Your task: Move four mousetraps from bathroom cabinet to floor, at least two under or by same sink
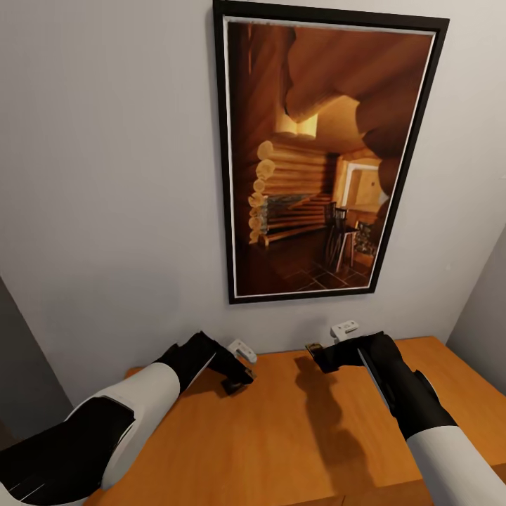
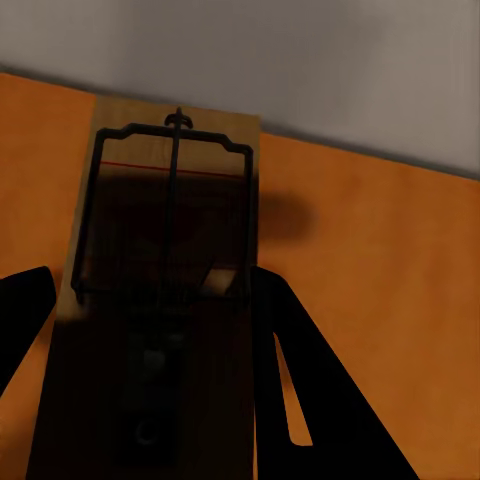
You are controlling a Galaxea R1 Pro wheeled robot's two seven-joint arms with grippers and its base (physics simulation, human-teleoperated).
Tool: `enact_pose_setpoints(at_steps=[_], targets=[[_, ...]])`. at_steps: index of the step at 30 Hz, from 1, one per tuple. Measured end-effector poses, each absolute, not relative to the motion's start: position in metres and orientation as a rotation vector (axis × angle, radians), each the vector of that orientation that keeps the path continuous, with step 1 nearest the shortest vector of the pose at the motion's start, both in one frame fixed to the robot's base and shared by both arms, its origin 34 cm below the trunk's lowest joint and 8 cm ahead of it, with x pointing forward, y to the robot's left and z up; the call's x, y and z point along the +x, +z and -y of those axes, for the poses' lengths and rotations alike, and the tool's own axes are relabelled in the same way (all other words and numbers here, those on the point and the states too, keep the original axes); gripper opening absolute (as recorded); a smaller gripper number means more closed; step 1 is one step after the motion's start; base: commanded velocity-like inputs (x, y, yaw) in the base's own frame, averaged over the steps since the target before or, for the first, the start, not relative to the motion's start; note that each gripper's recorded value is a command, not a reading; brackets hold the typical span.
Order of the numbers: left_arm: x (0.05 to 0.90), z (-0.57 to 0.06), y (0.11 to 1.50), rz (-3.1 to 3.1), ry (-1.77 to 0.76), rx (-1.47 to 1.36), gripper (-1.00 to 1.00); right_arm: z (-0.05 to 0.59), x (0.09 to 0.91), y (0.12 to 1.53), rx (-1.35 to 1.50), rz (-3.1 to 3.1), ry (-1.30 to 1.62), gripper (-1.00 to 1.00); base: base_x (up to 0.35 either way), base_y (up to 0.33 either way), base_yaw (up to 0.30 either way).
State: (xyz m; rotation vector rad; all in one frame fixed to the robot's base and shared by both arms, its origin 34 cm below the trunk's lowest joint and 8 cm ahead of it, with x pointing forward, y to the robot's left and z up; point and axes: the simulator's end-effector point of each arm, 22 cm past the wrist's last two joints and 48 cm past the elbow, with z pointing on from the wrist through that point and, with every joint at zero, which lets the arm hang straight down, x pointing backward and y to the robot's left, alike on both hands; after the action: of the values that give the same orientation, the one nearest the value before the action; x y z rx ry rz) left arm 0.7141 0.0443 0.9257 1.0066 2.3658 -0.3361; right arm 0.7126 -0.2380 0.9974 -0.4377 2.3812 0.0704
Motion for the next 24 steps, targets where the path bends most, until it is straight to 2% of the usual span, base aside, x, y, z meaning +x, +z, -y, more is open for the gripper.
enact_pose_setpoints(at_steps=[24], targets=[[0.7154,-0.0444,0.9169,-2.372,-0.337,1.013,1.00,0.2384,0.7158,0.9896,-0.438,-2.380,0.066,-1.00,0.000,0.000,0.000]])
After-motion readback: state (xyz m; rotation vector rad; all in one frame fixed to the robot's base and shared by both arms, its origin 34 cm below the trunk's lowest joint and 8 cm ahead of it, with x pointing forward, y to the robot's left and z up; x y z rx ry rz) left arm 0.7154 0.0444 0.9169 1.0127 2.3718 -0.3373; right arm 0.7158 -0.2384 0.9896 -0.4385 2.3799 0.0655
